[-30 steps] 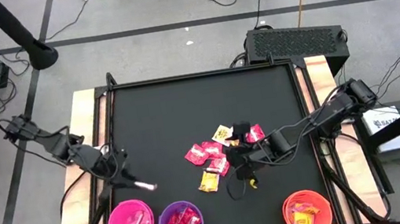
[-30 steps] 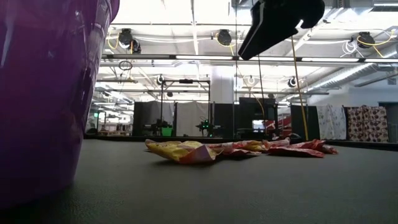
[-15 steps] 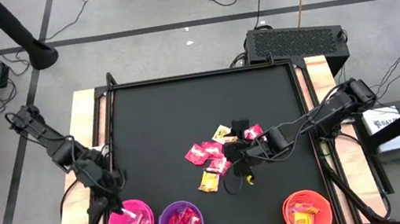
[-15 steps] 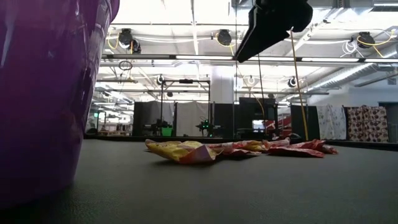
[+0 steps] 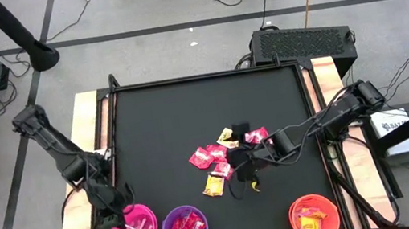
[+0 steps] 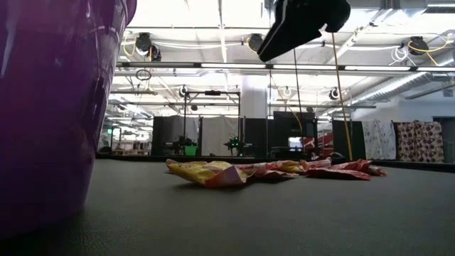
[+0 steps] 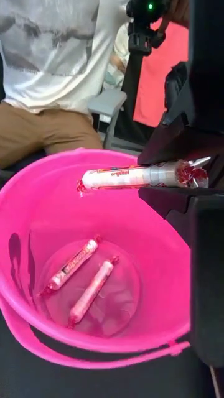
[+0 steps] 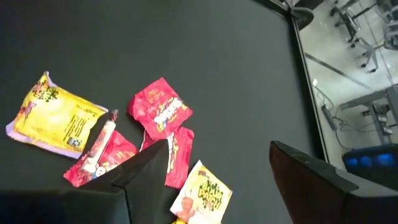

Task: Sort candy by brand, put in halloween buckets
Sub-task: Put the orange candy into the pink bucket

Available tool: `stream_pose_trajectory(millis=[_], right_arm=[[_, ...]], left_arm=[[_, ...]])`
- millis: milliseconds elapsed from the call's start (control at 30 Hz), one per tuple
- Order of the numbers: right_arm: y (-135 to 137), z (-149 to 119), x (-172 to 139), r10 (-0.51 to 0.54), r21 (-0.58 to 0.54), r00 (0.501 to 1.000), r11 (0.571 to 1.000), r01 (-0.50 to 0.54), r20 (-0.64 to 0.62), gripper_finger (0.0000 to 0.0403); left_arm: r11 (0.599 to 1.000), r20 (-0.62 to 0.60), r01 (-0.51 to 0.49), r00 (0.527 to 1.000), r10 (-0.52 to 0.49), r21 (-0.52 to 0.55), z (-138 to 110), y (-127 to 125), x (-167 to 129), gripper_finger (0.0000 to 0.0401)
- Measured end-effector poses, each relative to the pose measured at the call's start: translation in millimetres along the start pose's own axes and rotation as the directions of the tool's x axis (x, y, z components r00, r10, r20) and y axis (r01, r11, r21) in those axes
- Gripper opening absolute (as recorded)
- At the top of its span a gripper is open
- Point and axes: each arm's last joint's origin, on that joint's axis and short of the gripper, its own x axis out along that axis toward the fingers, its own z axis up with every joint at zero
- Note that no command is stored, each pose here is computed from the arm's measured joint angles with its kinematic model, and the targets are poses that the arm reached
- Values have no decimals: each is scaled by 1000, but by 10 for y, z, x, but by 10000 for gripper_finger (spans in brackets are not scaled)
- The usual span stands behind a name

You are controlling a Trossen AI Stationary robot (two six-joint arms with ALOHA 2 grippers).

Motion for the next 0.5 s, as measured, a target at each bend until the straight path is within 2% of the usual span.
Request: stream_pose_trajectory(millis=[367,500], right_arm=[[-81,5,53,-12,15,1000,1000,12,-2,270],[-85,4,63,30,28,1000,999,-30,-2,270]], left_arm=[[996,-21,-61,998,60,-68,37,18,153,56],[995,-22,-67,998,66,-72,39,22,158,78]])
